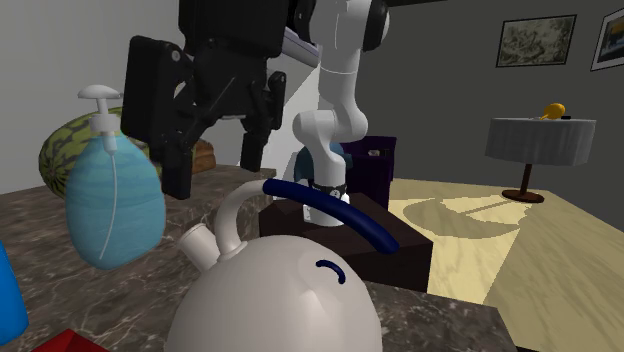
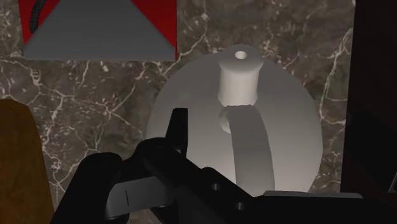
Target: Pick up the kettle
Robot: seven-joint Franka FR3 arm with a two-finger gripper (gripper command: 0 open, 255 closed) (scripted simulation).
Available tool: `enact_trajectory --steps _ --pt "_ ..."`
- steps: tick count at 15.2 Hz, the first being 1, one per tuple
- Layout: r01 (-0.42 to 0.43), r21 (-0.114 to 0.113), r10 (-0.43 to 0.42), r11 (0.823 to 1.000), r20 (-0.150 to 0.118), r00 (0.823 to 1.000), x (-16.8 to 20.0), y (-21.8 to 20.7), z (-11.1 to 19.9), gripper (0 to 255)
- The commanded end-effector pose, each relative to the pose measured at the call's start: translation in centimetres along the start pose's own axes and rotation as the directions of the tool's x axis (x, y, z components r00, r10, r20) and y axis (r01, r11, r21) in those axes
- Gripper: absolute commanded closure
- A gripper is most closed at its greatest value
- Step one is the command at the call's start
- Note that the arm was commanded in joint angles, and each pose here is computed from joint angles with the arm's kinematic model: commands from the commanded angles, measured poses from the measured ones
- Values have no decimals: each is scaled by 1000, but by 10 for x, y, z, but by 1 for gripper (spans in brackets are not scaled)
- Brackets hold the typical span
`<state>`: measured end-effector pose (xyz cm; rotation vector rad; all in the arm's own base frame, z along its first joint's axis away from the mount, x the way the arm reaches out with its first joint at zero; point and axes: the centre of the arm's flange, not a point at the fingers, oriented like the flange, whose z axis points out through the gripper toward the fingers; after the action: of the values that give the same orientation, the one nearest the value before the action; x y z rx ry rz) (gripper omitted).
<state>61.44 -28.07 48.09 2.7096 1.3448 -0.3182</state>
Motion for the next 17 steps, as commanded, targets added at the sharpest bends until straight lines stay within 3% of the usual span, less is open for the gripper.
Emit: enact_trajectory --steps 1,8,9,17 --pt "16 -2 -16 1000 1 1000 3 5 7 0" --pt "16 -2 -16 1000 1 1000 10 5 36 0" --pt "16 -2 -16 1000 1 1000 10 5 36 255" --pt "16 -2 -16 1000 1 1000 10 5 36 255"
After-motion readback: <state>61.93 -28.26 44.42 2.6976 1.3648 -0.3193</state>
